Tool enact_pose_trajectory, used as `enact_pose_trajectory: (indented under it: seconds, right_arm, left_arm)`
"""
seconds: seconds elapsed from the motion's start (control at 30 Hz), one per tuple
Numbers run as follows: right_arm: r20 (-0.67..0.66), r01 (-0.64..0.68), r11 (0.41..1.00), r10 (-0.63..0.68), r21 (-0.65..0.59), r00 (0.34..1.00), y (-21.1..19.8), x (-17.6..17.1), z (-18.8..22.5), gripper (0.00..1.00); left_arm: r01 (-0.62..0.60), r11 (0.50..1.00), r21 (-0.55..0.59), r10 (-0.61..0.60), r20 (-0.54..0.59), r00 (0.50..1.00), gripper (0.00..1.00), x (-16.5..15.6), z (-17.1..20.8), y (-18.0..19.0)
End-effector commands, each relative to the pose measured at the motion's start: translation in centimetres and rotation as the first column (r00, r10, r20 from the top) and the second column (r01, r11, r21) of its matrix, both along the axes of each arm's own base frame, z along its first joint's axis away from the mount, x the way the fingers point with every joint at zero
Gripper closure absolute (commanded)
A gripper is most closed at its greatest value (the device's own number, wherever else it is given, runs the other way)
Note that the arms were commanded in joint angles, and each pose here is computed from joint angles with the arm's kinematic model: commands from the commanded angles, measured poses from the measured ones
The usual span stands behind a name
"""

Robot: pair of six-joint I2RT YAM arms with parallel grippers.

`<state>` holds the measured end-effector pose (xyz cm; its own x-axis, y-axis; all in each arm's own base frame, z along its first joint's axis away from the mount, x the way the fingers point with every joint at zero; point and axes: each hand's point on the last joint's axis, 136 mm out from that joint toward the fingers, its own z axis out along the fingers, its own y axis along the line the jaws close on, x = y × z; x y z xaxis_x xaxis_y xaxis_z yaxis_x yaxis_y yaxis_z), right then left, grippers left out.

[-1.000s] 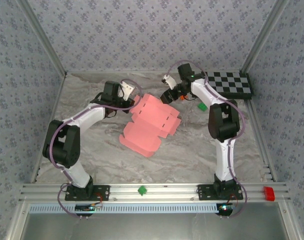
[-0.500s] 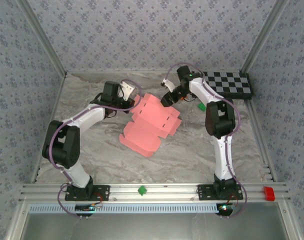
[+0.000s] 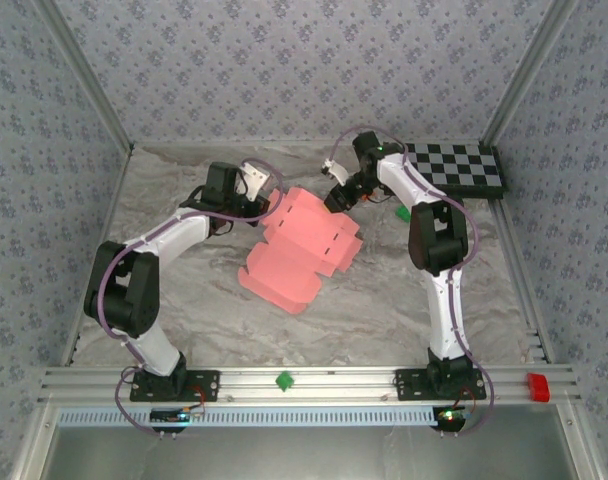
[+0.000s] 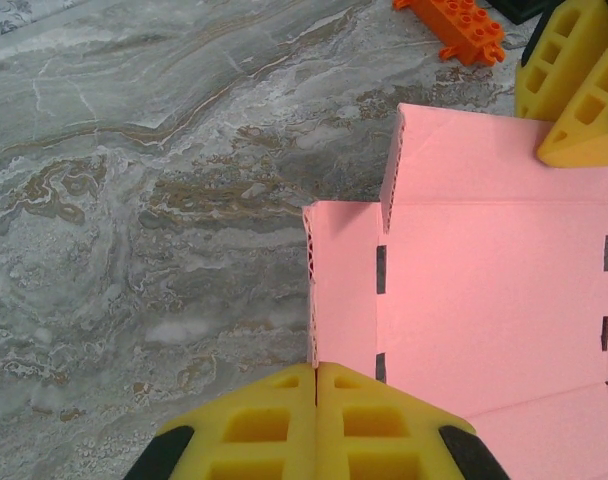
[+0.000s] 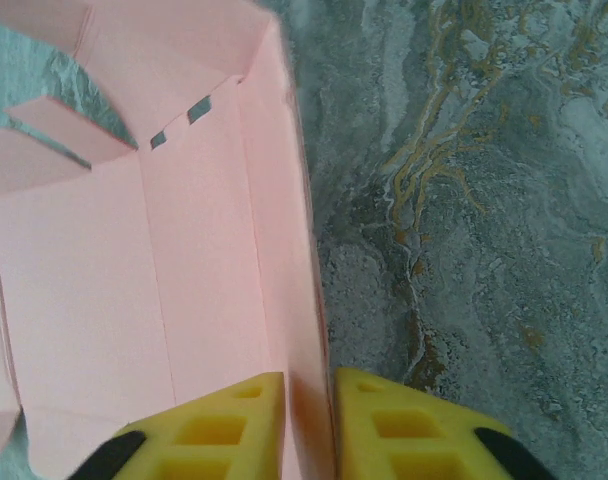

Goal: Fold the paper box

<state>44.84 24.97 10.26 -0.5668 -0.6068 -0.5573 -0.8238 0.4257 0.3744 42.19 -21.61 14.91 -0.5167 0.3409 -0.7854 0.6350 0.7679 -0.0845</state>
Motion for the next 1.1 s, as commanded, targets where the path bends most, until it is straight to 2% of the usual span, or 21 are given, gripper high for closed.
enact_pose_trajectory:
  seconds: [0.0,0.07,0.13,0.3,0.5,0.63,0.83,0.97,1.07]
  right_arm:
    - [0.002,-0.018,1.000,0.018,0.013,1.000,-0.3,0.0,1.0,0.86]
    - [0.031,-0.025,1.000,0.025,-0.002,0.999,-0.5,0.2,1.3,0.89]
    - [0.068,-0.045,0.999,0.046,-0.016,0.997,-0.6,0.2,1.8,0.91]
    - [0.158,-0.107,0.994,0.111,-0.033,0.981,-0.6,-0.1,3.4,0.93]
    - [0.252,-0.148,0.984,0.168,-0.096,0.953,-0.3,-0.2,4.9,0.95]
    - [0.296,-0.183,0.968,0.227,-0.169,0.928,0.2,-0.8,5.0,0.96]
    - [0.425,-0.161,0.944,0.277,-0.288,0.862,1.0,-0.4,4.8,0.96]
    - [0.545,-0.098,0.930,0.290,-0.353,0.787,1.2,0.5,5.2,0.97]
    - [0.651,-0.028,0.922,0.293,-0.386,0.700,1.4,1.2,5.6,0.97]
  left_arm:
    - [0.039,0.998,-0.040,-0.037,0.056,0.998,1.00,-0.5,2.5,-0.8]
    - [0.036,0.998,-0.047,-0.033,0.060,0.998,1.00,-0.6,2.8,-0.9]
    - [0.031,0.998,-0.056,-0.027,0.062,0.998,0.95,-0.7,3.2,-0.8]
    - [-0.002,0.997,-0.073,0.007,0.073,0.997,0.67,-1.2,4.8,-0.3]
    - [-0.102,0.988,-0.115,0.111,0.079,0.991,0.51,-1.6,6.2,1.7]
    - [-0.236,0.961,-0.144,0.246,0.056,0.968,0.50,-1.0,6.3,4.4]
    - [-0.410,0.899,-0.155,0.408,-0.043,0.912,0.50,-0.4,4.3,8.2]
    - [-0.483,0.860,-0.166,0.475,-0.087,0.876,0.50,-0.3,3.1,9.6]
    - [-0.528,0.831,-0.176,0.516,-0.113,0.849,0.51,-0.4,2.4,10.5]
